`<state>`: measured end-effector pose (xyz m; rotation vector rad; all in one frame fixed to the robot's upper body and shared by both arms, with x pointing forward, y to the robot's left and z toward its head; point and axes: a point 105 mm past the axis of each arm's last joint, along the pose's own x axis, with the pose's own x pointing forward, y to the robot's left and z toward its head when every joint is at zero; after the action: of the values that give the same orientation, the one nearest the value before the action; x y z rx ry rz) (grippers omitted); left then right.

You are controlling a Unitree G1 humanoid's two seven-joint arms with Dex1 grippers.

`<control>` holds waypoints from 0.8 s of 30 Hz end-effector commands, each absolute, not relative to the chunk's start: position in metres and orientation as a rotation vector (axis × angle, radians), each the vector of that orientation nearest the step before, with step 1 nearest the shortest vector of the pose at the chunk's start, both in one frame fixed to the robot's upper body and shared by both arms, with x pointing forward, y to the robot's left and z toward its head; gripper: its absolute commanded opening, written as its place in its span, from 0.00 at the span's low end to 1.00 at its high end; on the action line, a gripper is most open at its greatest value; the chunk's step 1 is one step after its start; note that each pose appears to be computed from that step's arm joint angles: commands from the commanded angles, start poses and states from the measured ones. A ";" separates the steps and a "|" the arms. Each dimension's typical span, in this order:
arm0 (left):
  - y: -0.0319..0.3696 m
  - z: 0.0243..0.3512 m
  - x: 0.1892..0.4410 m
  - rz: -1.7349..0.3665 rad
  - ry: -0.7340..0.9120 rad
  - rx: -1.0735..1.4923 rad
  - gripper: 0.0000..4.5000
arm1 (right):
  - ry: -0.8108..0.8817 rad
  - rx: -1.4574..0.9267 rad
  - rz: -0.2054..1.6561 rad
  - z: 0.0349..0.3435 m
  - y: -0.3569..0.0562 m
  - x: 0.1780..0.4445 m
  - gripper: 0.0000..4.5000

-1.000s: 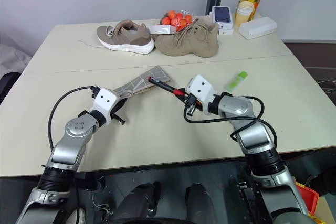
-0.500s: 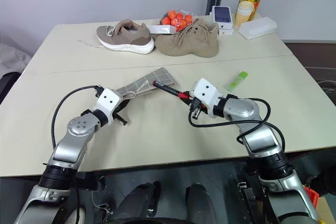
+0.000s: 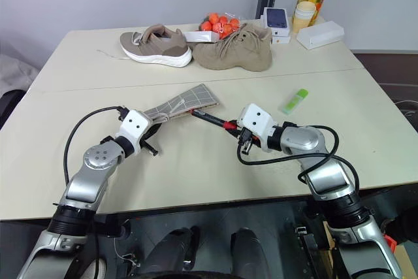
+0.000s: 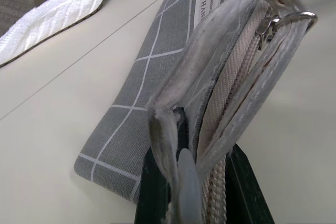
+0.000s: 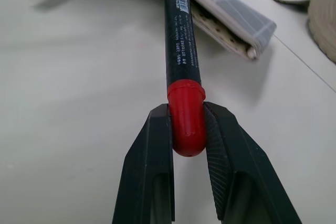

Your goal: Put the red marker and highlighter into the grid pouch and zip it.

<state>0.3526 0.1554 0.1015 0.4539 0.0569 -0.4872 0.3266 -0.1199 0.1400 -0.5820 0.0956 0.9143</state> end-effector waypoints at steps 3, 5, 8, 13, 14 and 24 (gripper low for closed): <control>0.151 0.111 0.350 -0.512 0.008 0.474 0.00 | 0.039 -0.616 0.904 0.152 -0.117 0.330 0.06; 0.150 0.111 0.349 -0.521 0.005 0.476 0.00 | 0.041 -0.626 0.893 0.152 -0.118 0.331 0.06; 0.146 0.110 0.347 -0.547 -0.001 0.483 0.00 | 0.042 -0.668 0.882 0.154 -0.119 0.333 0.06; 0.132 0.112 0.339 -0.636 -0.040 0.550 0.00 | 0.024 -0.876 0.944 0.152 -0.103 0.329 0.06; 0.129 0.113 0.338 -0.653 -0.048 0.555 0.00 | 0.013 -0.903 0.961 0.153 -0.097 0.327 0.06; 0.115 0.114 0.329 -0.723 -0.075 0.562 0.00 | -0.051 -1.000 1.043 0.155 -0.057 0.322 0.29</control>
<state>0.3329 0.1260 0.0998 0.5549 -0.0071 -0.6944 0.3283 -0.0726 0.1385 -0.9896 0.0379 1.0145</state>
